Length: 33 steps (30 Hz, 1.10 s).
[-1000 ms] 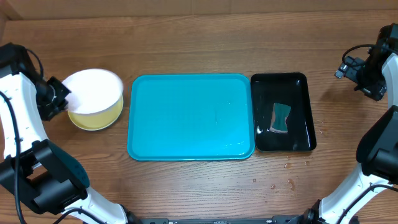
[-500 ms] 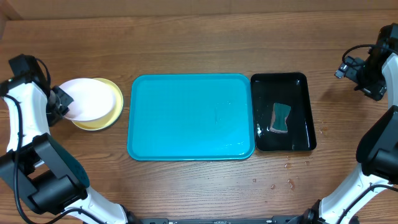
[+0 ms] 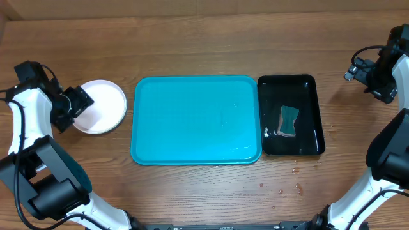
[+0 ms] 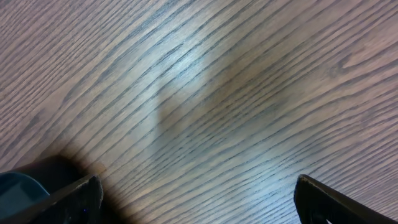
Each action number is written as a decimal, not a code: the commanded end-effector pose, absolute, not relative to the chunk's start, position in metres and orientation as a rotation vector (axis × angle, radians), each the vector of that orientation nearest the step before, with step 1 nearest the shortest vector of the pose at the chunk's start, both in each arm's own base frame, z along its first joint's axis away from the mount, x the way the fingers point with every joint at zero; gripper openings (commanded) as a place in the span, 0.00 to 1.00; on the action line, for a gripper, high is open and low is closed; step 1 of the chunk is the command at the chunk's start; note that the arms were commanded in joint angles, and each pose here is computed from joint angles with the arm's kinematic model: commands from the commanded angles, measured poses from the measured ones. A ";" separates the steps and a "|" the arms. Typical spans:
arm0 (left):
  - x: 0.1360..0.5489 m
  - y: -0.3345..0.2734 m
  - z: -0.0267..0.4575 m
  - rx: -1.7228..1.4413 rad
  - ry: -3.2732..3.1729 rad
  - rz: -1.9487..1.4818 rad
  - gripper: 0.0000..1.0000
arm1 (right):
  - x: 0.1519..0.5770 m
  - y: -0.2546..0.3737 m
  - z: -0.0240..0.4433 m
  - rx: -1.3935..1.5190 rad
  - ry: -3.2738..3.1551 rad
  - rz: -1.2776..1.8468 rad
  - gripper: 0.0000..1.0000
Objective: Clean dirty plates on tray and stack at the side
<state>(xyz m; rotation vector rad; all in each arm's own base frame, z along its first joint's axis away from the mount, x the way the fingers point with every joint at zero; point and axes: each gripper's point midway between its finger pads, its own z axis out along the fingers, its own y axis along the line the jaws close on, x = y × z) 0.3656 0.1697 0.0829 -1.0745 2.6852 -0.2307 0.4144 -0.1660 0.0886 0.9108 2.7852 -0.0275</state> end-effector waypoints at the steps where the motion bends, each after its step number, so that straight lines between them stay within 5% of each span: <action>1: 0.399 0.129 0.140 -0.820 2.584 -0.495 0.80 | 0.419 -0.167 0.105 0.897 2.743 -0.026 1.00; 8: 0.396 0.066 0.203 -0.634 2.530 -0.547 0.83 | 0.419 -0.167 0.105 0.897 2.744 -0.026 1.00; 10: 0.390 0.047 0.206 -0.591 2.565 -0.558 0.78 | 0.419 -0.167 0.105 0.897 2.744 -0.026 1.00; 11: 0.387 0.037 0.204 -0.569 2.590 -0.569 0.68 | 0.419 -0.167 0.105 0.897 2.744 -0.026 1.00; 14: 0.373 0.009 0.195 -0.470 2.691 -0.593 0.04 | 0.428 -0.166 0.107 0.887 2.712 0.011 1.00; 22: 0.346 -0.030 0.178 -0.313 2.857 -0.541 0.04 | 0.450 -0.147 0.114 0.830 2.645 0.211 1.00; 26: 0.336 -0.045 0.172 -0.230 2.922 -0.456 0.04 | 0.432 -0.092 0.119 0.894 2.713 0.641 1.00; 27: 0.335 -0.048 0.171 -0.213 2.930 -0.437 0.04 | 0.433 -0.086 0.121 0.839 2.714 0.689 0.94; 29: 0.332 -0.056 0.170 -0.192 2.946 -0.395 0.04 | 0.433 -0.065 0.135 0.736 2.689 0.869 0.31; 30: 0.331 -0.060 0.169 -0.180 2.950 -0.380 0.04 | 0.431 -0.057 0.141 0.705 2.678 0.937 0.13; 33: 0.329 -0.070 0.168 -0.148 2.959 -0.342 0.04 | 0.417 -0.043 0.155 0.715 2.695 1.007 0.05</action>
